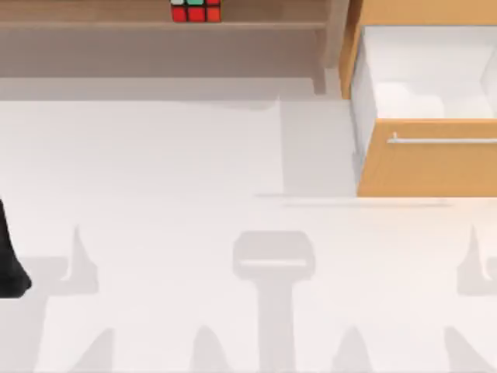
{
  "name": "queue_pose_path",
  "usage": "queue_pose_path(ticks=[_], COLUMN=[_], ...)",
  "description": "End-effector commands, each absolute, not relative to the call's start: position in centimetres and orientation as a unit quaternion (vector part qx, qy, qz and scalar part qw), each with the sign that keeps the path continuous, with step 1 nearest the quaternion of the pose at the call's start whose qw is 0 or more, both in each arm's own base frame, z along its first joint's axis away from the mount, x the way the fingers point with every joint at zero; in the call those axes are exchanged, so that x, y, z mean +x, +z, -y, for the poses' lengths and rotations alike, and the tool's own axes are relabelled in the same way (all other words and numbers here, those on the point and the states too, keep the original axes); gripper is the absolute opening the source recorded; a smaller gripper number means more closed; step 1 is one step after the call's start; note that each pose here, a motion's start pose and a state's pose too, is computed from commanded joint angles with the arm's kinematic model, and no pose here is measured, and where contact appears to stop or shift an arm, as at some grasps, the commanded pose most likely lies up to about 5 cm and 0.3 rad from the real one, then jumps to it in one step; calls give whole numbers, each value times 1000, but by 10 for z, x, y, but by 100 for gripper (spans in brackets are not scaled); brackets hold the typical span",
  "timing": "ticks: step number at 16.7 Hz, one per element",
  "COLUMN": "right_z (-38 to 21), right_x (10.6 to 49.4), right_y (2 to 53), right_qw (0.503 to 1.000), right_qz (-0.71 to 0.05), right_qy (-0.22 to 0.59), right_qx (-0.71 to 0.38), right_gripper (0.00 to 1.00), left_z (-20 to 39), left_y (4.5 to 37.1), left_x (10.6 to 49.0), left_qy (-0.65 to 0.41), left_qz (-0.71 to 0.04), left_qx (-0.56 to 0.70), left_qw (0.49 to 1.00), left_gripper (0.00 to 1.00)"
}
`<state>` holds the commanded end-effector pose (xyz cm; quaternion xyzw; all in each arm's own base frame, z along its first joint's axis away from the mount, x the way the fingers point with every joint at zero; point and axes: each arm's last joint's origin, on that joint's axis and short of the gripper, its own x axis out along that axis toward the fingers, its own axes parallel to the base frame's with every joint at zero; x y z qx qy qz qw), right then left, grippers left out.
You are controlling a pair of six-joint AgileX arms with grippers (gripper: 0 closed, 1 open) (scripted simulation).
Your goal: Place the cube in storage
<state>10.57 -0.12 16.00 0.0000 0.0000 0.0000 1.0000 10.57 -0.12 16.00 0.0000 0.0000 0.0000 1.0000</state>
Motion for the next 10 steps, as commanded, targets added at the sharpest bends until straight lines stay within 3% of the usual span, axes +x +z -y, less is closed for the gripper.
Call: queue_pose_path(ticks=[5,10], right_z=[-2,-20], right_x=[106,124], right_y=[176,251], right_qw=[1000,999], right_qz=[10,36], right_qy=[2,1], right_qx=[-4,-13], right_gripper=[100,100], left_z=[1,1], left_y=[160,160], left_x=[106,106], left_qy=[0,0], left_qz=[0,0], left_qx=[0,0], left_qw=[1000,1000], left_gripper=[100,100])
